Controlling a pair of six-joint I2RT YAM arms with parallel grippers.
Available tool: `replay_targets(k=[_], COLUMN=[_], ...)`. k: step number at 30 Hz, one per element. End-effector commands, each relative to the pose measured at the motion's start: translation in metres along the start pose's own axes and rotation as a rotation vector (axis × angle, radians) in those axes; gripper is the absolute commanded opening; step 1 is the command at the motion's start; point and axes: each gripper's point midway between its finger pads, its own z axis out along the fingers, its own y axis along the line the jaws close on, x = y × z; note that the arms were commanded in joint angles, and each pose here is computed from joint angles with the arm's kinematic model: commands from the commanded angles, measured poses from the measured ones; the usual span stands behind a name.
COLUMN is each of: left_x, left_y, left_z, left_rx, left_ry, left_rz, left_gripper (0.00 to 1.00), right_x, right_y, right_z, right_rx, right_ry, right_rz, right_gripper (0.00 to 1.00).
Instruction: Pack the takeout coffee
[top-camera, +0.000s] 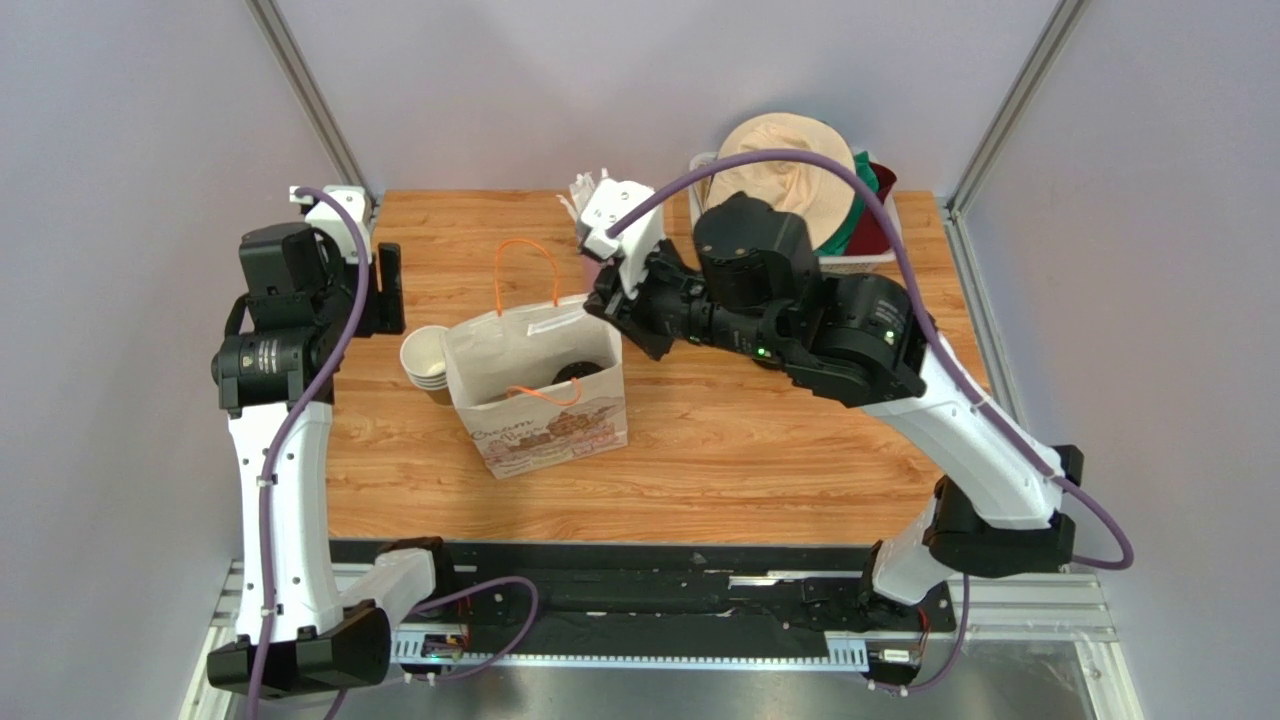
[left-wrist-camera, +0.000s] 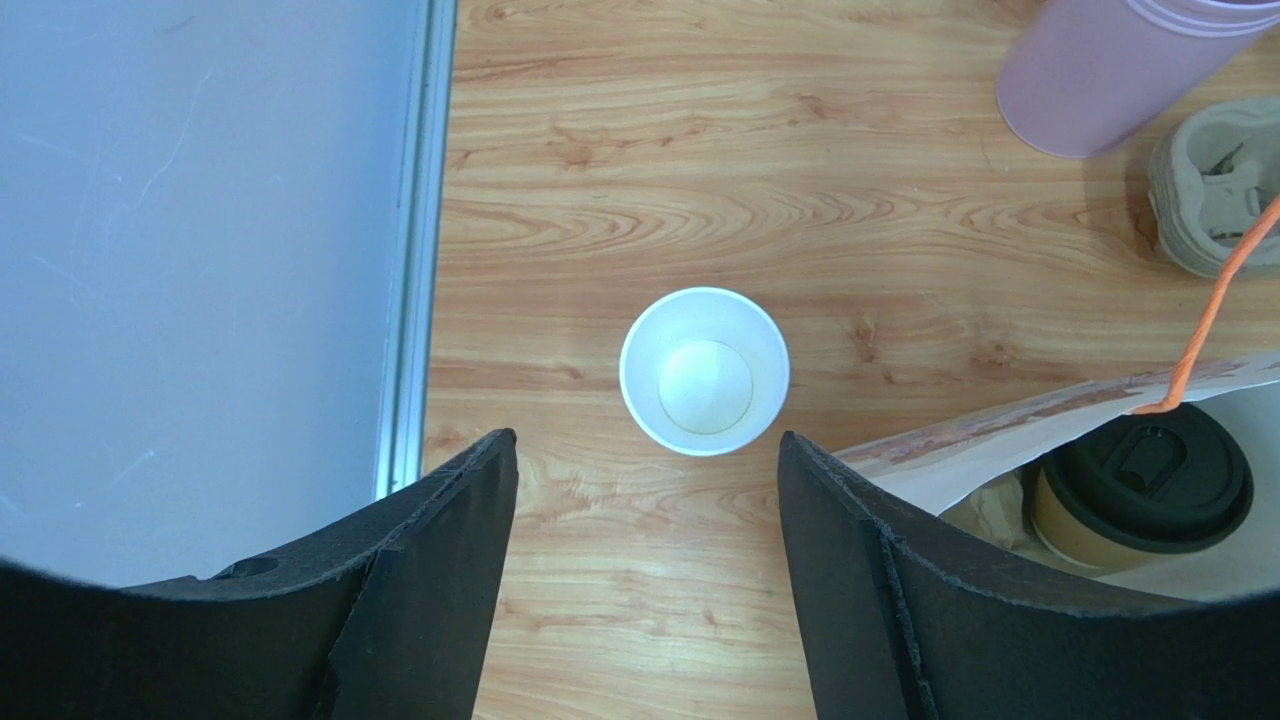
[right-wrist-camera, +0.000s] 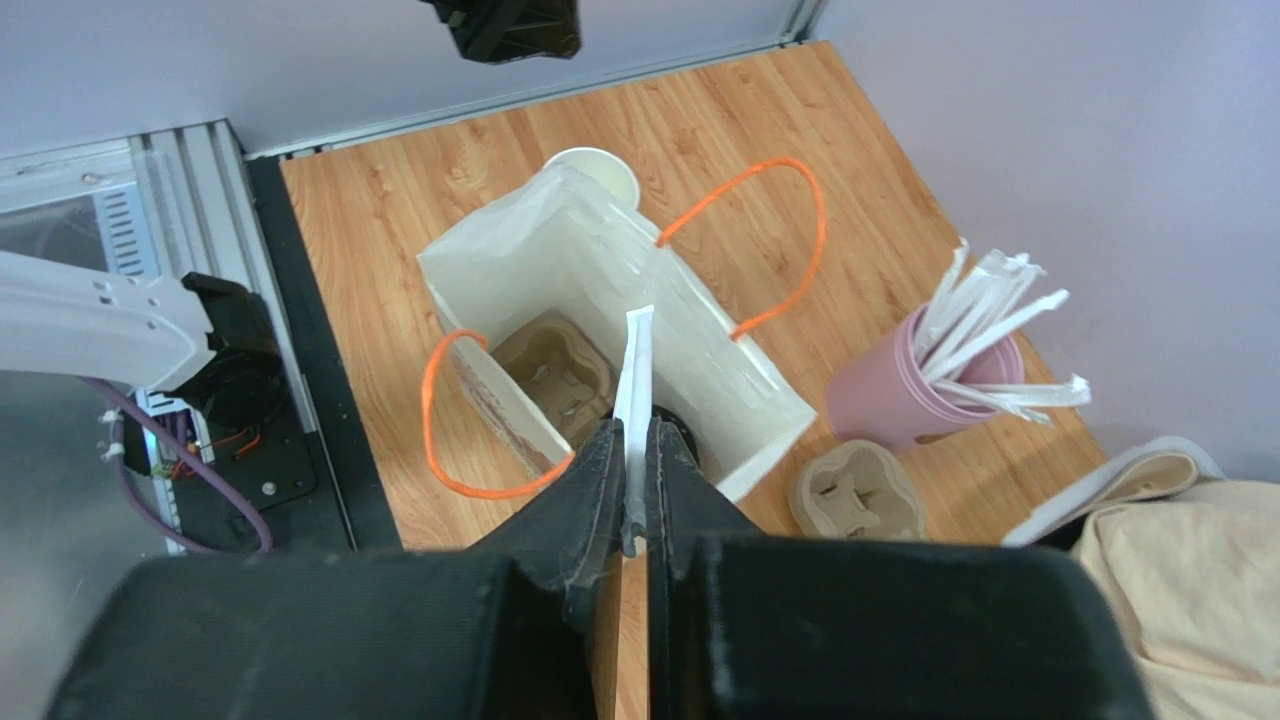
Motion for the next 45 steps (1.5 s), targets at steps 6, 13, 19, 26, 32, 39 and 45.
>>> replay_targets(k=[6, 13, 19, 26, 32, 39, 45], left_x=[0.004, 0.006, 0.010, 0.012, 0.013, 0.014, 0.015], left_y=[0.004, 0.002, 0.002, -0.005, -0.007, -0.009, -0.010], left_z=[-0.010, -0.015, -0.018, -0.022, -0.021, -0.021, -0.019], left_rx=[-0.024, -0.012, -0.007, 0.024, 0.036, 0.042, 0.052], left_ry=[-0.055, -0.082, -0.093, -0.102, -0.100, -0.098, -0.095], left_rz=[-0.026, -0.022, -0.030, -0.030, -0.033, -0.035, -0.035], left_gripper=[0.73, 0.74, 0.75, 0.75, 0.75, 0.75, 0.75], right_x=[0.026, 0.072, 0.087, 0.096, 0.108, 0.087, 0.048], right_y=[0.021, 0.033, 0.048, 0.051, 0.056, 0.049, 0.040], right_z=[0.086, 0.138, 0.168, 0.191, 0.198, 0.194, 0.177], right_rx=[-0.007, 0.038, 0.097, 0.139, 0.142, 0.181, 0.208], right_ry=[0.115, 0.243, 0.272, 0.277, 0.307, 0.245, 0.146], right_rz=[-0.049, -0.119, -0.234, -0.277, -0.303, -0.289, -0.243], right_gripper=[0.00, 0.00, 0.00, 0.01, 0.17, 0.60, 0.64])
